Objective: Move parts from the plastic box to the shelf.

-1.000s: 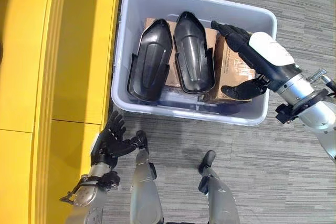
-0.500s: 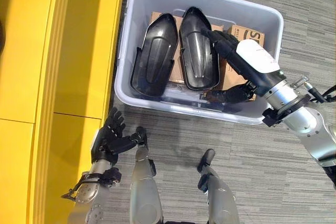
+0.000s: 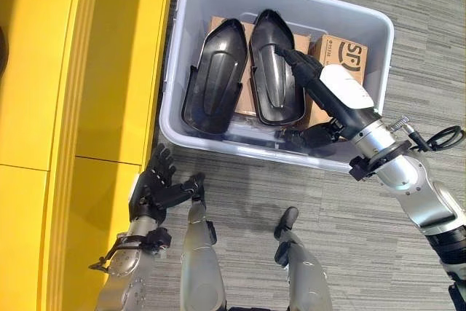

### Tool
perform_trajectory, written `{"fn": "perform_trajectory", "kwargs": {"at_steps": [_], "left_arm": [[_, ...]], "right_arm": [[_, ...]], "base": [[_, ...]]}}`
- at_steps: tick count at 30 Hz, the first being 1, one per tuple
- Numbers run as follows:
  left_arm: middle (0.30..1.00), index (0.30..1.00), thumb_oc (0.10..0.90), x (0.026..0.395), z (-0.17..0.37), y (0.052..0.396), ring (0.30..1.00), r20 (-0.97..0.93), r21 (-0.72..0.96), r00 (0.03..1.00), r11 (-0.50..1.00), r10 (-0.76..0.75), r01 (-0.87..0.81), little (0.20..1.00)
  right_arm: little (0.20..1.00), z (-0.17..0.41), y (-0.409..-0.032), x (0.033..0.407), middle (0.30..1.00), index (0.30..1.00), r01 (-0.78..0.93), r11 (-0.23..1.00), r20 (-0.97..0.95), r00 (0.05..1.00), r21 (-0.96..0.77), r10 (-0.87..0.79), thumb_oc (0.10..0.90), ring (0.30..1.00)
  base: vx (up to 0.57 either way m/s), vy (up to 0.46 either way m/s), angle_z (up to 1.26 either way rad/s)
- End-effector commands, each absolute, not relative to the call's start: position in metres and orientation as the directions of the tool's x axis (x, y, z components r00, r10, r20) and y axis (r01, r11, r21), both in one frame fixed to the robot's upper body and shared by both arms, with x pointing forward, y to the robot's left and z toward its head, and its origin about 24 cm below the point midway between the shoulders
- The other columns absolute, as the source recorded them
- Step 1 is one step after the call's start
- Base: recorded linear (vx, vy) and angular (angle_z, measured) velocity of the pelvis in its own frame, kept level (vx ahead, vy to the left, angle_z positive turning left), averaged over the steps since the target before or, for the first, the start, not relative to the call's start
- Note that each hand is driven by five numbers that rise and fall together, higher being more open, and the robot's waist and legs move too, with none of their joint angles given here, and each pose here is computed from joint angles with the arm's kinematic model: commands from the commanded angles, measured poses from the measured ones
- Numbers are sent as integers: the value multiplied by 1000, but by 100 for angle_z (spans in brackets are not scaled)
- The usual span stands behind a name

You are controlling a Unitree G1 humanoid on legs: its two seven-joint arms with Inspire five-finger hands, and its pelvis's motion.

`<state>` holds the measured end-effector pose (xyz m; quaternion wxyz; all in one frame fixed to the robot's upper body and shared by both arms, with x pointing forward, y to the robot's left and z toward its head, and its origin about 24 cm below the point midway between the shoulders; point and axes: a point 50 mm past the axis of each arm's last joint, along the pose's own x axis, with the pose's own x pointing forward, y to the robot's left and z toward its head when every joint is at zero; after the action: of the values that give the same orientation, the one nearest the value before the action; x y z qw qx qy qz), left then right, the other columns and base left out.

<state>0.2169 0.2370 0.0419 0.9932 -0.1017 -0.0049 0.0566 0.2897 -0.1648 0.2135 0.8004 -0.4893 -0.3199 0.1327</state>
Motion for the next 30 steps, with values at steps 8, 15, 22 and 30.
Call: {"fn": "perform_trajectory", "kwargs": {"at_steps": [8,15,22,30], "left_arm": [[1000,1000,900,219,80,231,1000,205,-181,975,982,83,-45,1000],[1000,1000,900,221,80,228,1000,209,-180,975,983,80,-42,1000],[1000,1000,900,220,79,228,1000,205,-182,975,982,90,-52,1000],[1000,1000,900,220,81,228,1000,213,-177,972,982,97,-59,1000]], "right_arm": [[1000,255,-159,290,1000,1000,335,499,583,634,-799,508,900,1000],[1000,246,-157,297,1000,1000,327,497,570,659,-804,490,900,1000],[1000,235,-155,301,1000,1000,306,490,546,686,-816,481,900,1000],[1000,234,-155,307,1000,1000,334,448,538,698,-829,474,900,1000]], "base": [[0,0,0],[2,4,2],[-6,7,5],[-18,19,5]]}}
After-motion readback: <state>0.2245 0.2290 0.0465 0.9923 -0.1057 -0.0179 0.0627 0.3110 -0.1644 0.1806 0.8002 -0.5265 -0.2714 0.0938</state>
